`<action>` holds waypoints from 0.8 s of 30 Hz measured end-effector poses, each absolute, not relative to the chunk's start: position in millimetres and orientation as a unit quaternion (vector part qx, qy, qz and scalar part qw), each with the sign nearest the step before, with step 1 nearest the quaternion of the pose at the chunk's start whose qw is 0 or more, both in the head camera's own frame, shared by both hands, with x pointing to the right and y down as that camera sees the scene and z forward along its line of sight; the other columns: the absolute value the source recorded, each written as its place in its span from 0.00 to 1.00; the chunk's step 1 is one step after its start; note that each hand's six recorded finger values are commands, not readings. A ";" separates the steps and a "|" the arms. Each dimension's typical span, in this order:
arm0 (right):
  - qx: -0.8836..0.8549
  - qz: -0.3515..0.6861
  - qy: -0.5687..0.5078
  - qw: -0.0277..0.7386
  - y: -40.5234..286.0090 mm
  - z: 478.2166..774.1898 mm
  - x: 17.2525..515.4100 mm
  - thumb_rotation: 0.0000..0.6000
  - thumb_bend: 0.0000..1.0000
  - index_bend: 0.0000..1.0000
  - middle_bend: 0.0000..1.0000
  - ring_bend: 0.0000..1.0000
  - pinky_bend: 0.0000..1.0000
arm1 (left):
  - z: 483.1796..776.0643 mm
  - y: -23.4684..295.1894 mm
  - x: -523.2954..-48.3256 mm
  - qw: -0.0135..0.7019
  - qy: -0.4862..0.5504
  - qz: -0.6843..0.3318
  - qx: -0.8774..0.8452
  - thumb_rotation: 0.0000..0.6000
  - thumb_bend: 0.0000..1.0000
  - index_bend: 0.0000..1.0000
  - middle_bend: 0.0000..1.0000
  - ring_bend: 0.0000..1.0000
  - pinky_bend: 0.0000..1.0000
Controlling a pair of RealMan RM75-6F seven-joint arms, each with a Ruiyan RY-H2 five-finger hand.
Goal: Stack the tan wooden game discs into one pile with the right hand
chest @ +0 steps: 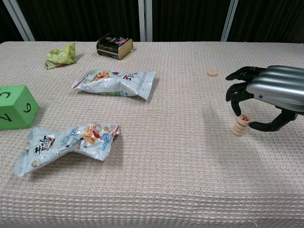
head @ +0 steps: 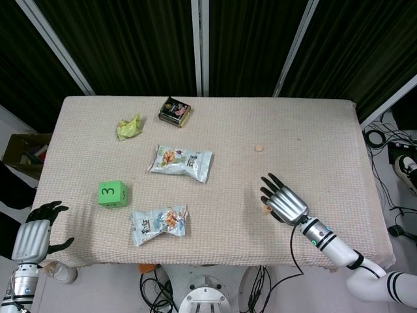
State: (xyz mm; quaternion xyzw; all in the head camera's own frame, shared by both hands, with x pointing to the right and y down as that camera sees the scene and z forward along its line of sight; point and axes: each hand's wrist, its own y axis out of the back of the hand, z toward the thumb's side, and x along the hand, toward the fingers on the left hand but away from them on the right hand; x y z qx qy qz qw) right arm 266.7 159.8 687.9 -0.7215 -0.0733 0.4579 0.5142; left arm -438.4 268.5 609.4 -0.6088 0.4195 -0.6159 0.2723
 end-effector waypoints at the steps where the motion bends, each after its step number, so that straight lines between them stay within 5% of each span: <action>1: -0.722 0.458 -0.073 0.514 160.0 688.3 266.4 1.00 0.36 0.47 0.25 0.00 0.00 | 609.7 268.8 -438.3 0.272 0.419 -0.616 -0.609 1.00 0.13 0.28 0.16 0.13 0.18; 24: -0.719 0.461 -0.071 0.516 164.1 688.0 268.2 1.00 0.35 0.41 0.25 0.00 0.00 | 611.0 269.5 -439.2 0.268 0.418 -0.618 -0.610 1.00 0.13 0.28 0.16 0.13 0.18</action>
